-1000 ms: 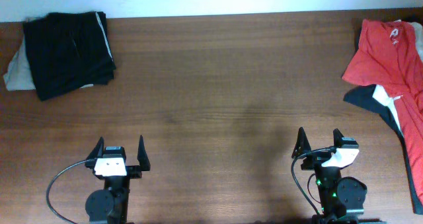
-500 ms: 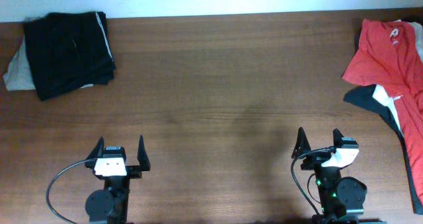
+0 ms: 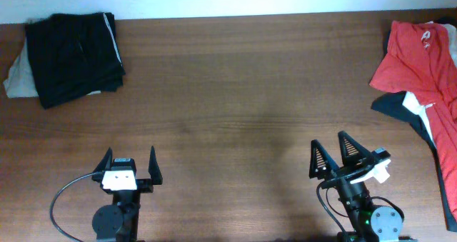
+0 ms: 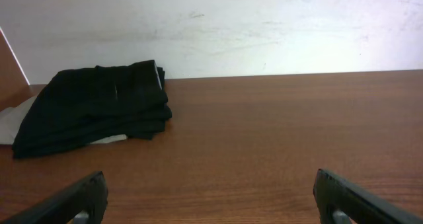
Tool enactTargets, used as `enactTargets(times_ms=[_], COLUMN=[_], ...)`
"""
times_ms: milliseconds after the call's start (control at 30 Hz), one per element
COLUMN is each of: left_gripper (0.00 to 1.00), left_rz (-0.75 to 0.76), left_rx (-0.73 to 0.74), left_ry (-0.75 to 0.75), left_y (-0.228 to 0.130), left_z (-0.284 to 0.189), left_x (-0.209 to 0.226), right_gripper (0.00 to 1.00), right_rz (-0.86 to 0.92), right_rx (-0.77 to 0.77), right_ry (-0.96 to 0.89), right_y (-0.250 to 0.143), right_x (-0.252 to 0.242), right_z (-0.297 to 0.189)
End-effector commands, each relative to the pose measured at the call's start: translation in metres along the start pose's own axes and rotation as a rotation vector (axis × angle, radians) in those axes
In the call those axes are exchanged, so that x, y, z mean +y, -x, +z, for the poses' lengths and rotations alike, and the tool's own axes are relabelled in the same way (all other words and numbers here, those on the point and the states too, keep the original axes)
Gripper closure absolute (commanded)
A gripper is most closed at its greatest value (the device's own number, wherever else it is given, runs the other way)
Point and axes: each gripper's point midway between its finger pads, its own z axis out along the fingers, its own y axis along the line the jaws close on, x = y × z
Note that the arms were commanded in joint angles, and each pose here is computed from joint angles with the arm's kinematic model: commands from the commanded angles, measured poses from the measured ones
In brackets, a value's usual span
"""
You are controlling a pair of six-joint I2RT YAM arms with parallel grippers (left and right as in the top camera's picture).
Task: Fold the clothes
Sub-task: 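Reach the right gripper to the red T-shirt pile and grasp it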
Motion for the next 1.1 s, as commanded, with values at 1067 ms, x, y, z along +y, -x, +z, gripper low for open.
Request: enactTargets(times_ms=[1067], left_gripper=[0.01], left_rz=[0.012], left_rx=[0.001], left_ry=[0.015], left_y=[-0.002], left_z=[0.000], left_x=[0.003], right_gripper=[0.04], right_rz=[-0.264], right_rx=[0.934], right_ry=[-0.985], right_y=[0.039], right_x=[-0.374], right_z=[0.200])
